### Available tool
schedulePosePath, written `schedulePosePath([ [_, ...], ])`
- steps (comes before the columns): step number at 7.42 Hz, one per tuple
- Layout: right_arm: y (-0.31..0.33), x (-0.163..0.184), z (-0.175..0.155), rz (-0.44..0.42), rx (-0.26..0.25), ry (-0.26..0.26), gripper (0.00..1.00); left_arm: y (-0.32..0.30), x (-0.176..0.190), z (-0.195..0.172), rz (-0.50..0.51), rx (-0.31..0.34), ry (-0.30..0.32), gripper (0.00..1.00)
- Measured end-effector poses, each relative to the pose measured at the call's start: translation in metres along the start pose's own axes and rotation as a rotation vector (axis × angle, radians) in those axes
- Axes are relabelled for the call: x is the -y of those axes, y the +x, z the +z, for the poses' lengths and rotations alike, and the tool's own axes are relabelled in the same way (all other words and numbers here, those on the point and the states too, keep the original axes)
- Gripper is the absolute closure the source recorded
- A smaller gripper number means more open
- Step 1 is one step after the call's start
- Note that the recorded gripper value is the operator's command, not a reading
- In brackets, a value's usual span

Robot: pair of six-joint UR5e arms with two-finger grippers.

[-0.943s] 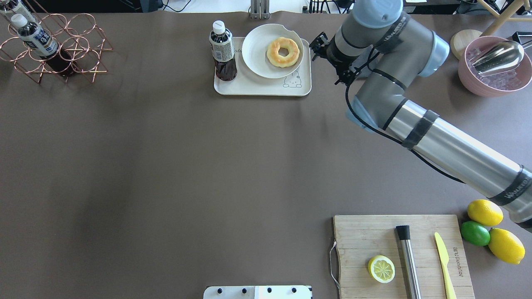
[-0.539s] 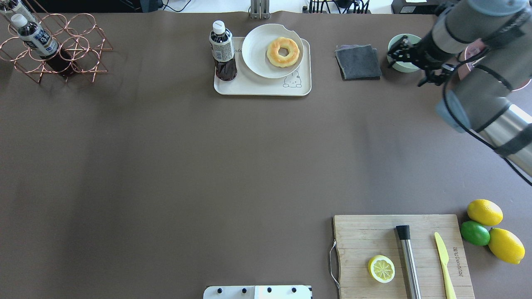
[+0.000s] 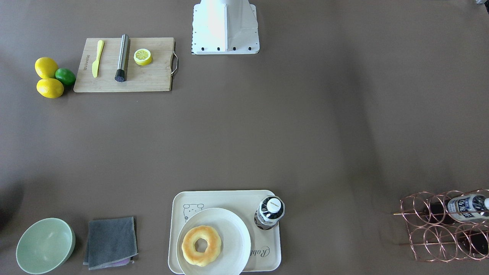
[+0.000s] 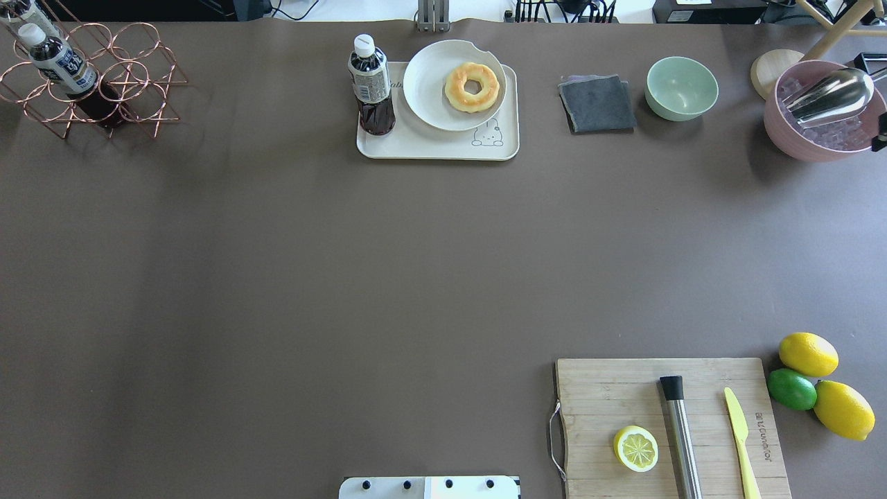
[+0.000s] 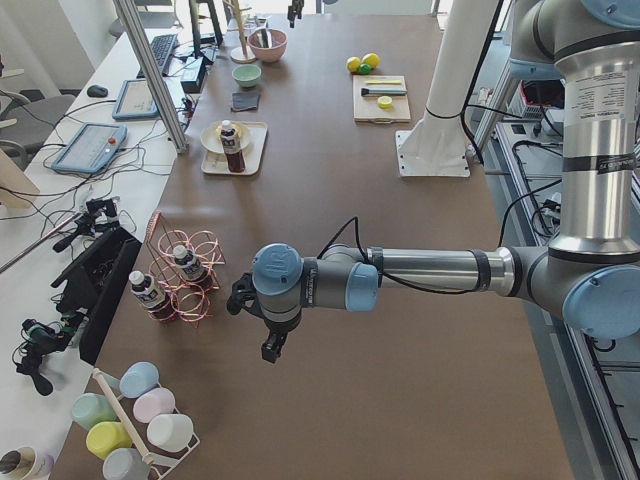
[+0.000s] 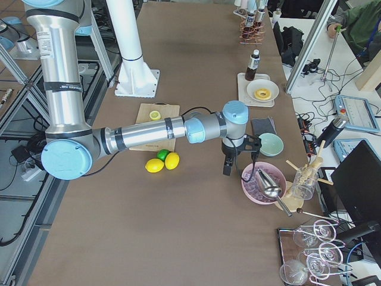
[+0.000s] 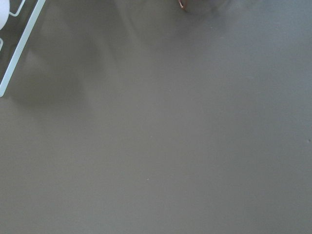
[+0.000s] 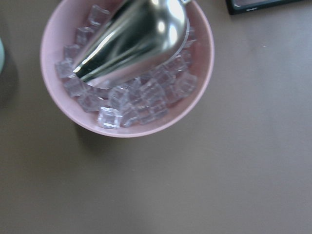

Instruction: Place donut on tray

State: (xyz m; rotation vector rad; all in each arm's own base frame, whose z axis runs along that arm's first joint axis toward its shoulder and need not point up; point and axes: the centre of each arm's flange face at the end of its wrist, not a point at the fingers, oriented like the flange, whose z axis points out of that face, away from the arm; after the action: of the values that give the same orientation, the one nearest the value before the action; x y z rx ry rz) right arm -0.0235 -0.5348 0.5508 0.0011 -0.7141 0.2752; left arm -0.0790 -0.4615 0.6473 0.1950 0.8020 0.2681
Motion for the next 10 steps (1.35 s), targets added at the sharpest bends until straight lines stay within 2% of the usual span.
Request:
schedulePosePath([
  [2, 0.093, -0.011, -0.011, -0.092, -0.05, -0.039, 0.0, -0.01, -0.008, -0.009, -0.064, 0.004, 0.005, 0.02],
  [4, 0.145, -0.026, -0.009, -0.126, -0.062, -0.064, 0.0, -0.013, -0.01, -0.013, -0.129, 0.006, 0.018, 0.02],
  [10, 0.177, -0.038, 0.003, -0.11, -0.063, -0.09, 0.0, -0.018, -0.018, -0.007, -0.168, 0.004, 0.012, 0.02],
])
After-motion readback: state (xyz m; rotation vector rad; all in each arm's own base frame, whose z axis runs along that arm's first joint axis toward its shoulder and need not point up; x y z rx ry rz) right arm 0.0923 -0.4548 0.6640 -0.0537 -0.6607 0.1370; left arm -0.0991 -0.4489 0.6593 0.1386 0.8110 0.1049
